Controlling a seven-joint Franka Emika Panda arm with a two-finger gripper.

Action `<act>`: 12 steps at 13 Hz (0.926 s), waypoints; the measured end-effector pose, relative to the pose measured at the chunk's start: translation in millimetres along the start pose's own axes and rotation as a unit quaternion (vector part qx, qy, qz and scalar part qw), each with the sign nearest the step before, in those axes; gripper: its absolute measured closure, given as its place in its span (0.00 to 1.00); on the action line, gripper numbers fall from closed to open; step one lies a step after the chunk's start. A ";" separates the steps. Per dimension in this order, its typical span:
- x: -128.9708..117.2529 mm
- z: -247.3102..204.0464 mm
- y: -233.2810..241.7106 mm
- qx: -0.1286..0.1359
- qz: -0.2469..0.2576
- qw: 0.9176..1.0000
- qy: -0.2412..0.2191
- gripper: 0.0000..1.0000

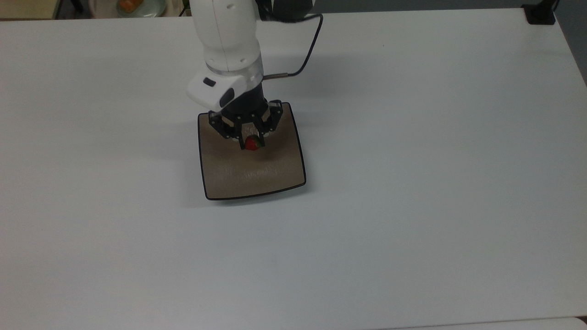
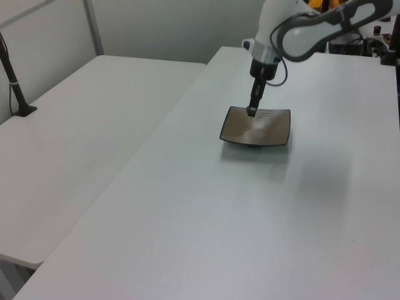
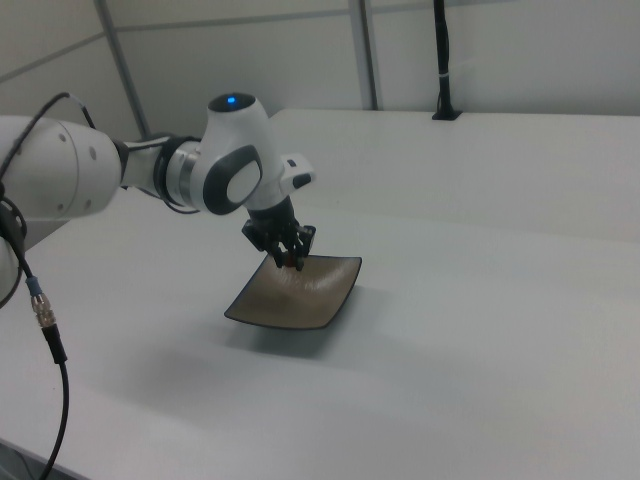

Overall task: Strawberries on a ceramic plate
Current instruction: 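Open the gripper to release the strawberry onto the plate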

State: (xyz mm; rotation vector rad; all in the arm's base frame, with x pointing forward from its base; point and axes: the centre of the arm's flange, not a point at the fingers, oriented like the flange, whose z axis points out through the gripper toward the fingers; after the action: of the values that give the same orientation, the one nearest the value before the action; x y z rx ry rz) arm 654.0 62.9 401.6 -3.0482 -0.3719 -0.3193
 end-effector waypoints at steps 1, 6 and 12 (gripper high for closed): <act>-1.5 8.6 -1.8 0.000 -0.001 1.000 0.000 0.62; -10.2 35.6 -6.0 0.002 -0.003 1.000 -0.019 0.62; -12.7 45.9 -6.4 0.003 -0.003 1.000 -0.027 0.36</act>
State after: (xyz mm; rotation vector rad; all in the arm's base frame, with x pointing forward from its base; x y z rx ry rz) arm 649.5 69.8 354.3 -3.0556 -0.3844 -0.2359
